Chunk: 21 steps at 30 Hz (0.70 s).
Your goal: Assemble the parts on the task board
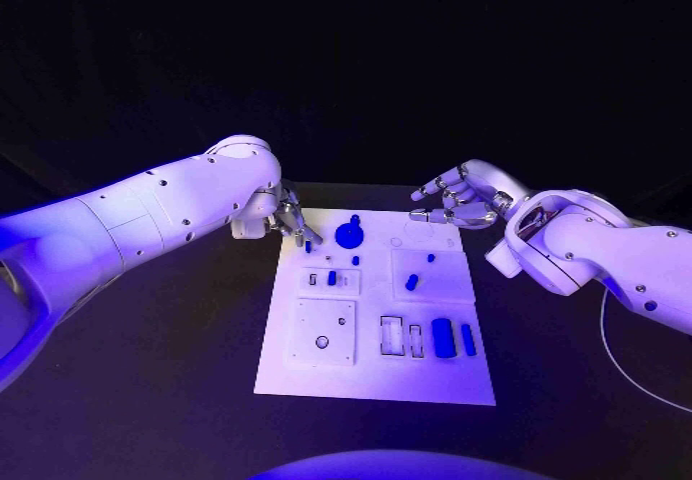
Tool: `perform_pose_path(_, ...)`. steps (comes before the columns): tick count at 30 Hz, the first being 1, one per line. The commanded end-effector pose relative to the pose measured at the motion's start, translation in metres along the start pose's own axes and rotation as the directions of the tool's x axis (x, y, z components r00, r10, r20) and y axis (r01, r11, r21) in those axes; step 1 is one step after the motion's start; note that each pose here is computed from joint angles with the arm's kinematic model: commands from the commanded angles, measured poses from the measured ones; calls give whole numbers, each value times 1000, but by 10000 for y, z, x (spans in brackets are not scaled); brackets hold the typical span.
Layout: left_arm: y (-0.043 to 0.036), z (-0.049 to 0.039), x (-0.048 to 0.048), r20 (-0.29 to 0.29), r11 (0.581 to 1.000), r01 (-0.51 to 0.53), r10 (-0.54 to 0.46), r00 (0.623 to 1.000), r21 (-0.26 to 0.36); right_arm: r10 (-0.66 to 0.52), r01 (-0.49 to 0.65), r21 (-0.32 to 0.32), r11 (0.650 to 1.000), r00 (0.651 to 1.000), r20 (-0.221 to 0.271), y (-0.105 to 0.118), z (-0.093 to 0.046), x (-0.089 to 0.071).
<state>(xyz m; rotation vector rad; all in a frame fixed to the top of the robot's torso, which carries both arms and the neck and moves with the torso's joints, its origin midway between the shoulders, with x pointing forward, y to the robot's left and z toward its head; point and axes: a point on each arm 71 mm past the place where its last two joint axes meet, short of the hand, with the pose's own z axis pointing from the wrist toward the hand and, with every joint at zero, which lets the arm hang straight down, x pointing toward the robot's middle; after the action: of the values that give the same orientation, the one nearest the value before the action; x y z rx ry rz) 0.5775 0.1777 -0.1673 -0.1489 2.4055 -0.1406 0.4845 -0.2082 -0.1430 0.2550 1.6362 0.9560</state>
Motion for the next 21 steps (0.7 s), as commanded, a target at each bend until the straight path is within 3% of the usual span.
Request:
perform_pose_path(1,-31,6,24,-25,1000,-14,15,1000,15,-2,2,-10,1000,1000,-15,9,2,18)
perform_pose_path(21,-42,51,41,-23,1000,-8,9,1000,2,-2,2,-12,1000,1000,-18,13,1,22)
